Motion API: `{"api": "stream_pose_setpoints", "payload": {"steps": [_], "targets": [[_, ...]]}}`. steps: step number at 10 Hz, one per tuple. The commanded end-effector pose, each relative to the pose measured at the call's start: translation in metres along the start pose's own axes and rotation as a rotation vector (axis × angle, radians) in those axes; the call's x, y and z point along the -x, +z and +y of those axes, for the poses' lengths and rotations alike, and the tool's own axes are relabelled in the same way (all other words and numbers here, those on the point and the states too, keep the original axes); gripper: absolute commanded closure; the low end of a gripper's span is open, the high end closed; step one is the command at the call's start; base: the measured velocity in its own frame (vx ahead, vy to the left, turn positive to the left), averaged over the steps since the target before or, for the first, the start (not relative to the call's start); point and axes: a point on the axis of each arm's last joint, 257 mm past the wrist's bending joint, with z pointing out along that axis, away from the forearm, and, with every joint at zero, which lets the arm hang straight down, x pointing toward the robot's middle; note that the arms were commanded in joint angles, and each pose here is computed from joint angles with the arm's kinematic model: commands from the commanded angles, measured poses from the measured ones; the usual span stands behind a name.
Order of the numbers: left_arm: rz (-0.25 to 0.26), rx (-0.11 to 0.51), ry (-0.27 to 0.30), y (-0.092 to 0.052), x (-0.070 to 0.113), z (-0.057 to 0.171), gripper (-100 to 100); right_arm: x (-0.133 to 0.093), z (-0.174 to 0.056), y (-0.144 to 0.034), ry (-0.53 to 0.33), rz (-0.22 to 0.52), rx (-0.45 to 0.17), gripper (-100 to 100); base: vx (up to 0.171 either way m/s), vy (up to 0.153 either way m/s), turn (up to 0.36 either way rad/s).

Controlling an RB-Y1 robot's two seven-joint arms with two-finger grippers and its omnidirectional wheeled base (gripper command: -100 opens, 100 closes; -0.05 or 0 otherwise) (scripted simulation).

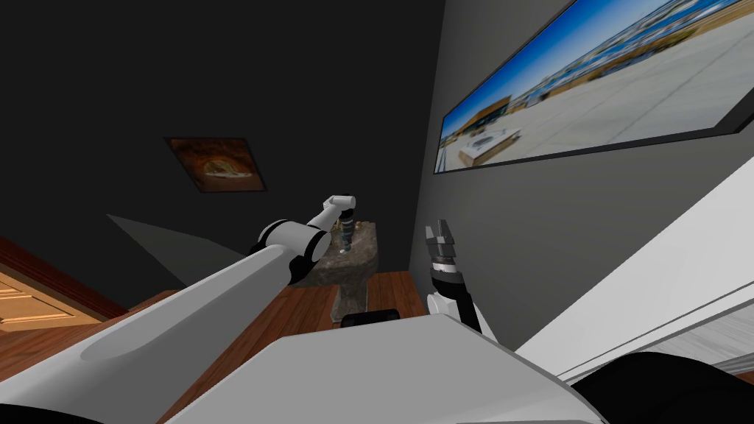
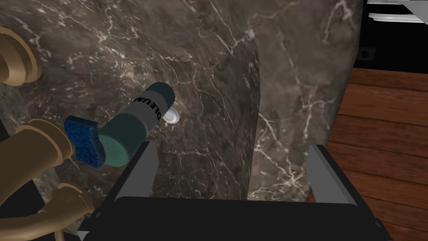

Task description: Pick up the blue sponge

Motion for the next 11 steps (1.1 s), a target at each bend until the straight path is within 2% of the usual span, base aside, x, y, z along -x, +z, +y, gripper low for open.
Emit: {"api": "stream_pose_setpoints", "payload": {"steps": [1, 7, 8, 11], "targets": [[0.0, 0.001, 0.0, 0.0, 0.0, 0.0002, -100, 0.0, 0.0, 0.0, 0.0, 0.0, 0.0, 0, 0.0, 0.0, 0.0], [0.0, 0.001, 0.0, 0.0, 0.0, 0.0002, -100, 0.0, 0.0, 0.0, 0.0, 0.0, 0.0, 0, -0.001, 0.003, -0.005], [-0.003, 0.011, -0.009, 0.0052, 0.0083, 0.0024, -100, 0.0, 0.0, 0.0, 0.0, 0.0, 0.0, 0, -0.008, 0.024, -0.065], [-0.004, 0.013, -0.011, 0.0061, 0.0096, 0.0028, -100, 0.0, 0.0, 0.0, 0.0, 0.0, 0.0, 0, -0.001, 0.011, -0.008]]}}
